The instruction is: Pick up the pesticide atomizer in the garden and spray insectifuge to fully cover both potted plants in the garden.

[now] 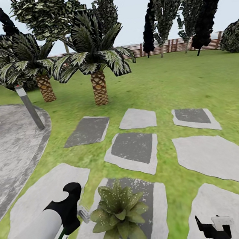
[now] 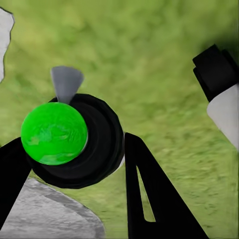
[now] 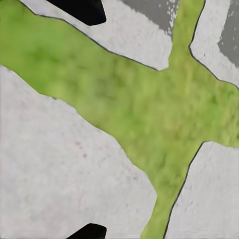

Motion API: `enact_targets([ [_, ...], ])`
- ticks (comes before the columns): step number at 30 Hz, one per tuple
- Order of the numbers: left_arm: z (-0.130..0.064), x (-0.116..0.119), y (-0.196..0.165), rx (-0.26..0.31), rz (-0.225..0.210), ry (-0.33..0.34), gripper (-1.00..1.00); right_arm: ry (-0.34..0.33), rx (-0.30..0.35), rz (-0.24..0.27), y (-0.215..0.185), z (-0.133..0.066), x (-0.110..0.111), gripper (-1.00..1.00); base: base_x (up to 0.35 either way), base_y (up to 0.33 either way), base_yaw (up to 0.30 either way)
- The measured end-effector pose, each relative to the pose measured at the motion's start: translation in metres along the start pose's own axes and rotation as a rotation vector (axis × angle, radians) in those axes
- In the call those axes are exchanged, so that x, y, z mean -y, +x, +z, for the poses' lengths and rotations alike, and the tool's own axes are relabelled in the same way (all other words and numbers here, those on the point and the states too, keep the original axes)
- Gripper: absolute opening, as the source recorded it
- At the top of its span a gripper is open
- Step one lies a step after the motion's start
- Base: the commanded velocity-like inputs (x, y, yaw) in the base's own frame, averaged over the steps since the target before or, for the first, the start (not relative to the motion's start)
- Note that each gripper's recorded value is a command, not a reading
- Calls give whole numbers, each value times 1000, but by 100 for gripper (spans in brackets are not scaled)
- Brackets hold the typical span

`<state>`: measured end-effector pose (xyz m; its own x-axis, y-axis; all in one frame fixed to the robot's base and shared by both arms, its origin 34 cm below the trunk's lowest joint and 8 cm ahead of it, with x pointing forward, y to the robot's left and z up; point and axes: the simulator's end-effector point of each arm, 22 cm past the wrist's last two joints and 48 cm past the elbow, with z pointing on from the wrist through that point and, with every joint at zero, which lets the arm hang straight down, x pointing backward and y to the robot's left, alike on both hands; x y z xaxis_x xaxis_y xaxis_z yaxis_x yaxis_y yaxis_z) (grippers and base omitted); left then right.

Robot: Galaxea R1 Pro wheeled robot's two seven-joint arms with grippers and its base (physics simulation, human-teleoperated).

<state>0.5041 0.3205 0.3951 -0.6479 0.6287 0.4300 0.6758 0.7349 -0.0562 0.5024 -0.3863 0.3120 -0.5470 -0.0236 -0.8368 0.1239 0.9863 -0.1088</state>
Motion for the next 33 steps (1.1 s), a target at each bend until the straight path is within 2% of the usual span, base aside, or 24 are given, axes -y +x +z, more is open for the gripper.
enact_targets([
  [2, 5, 4, 2, -1, -2, 9, -100, 1, 0, 1, 0, 0, 0, 100, 0, 0, 117],
  [13, 2, 10, -6, 34, -24, 39, -100, 2, 0, 0, 0, 0, 1, 100, -58, 0, 12],
  [19, 2, 1, -7, 37, -27, -6, -100, 2, 0, 0, 0, 0, 1, 100, -4, 0, 0],
  [23, -14, -7, -19, 114, -68, 0, -100, 2, 0, 0, 0, 0, 1, 100, 0, 0, 0],
  [26, -17, -10, -22, 129, -78, -6, -100, 1, 0, -1, 0, 0, 1, 100, 0, 0, 0],
  [33, -7, -16, -11, 105, -92, -17, -100, 2, 0, -2, 0, 0, 2, 100, 11, 0, 0],
])
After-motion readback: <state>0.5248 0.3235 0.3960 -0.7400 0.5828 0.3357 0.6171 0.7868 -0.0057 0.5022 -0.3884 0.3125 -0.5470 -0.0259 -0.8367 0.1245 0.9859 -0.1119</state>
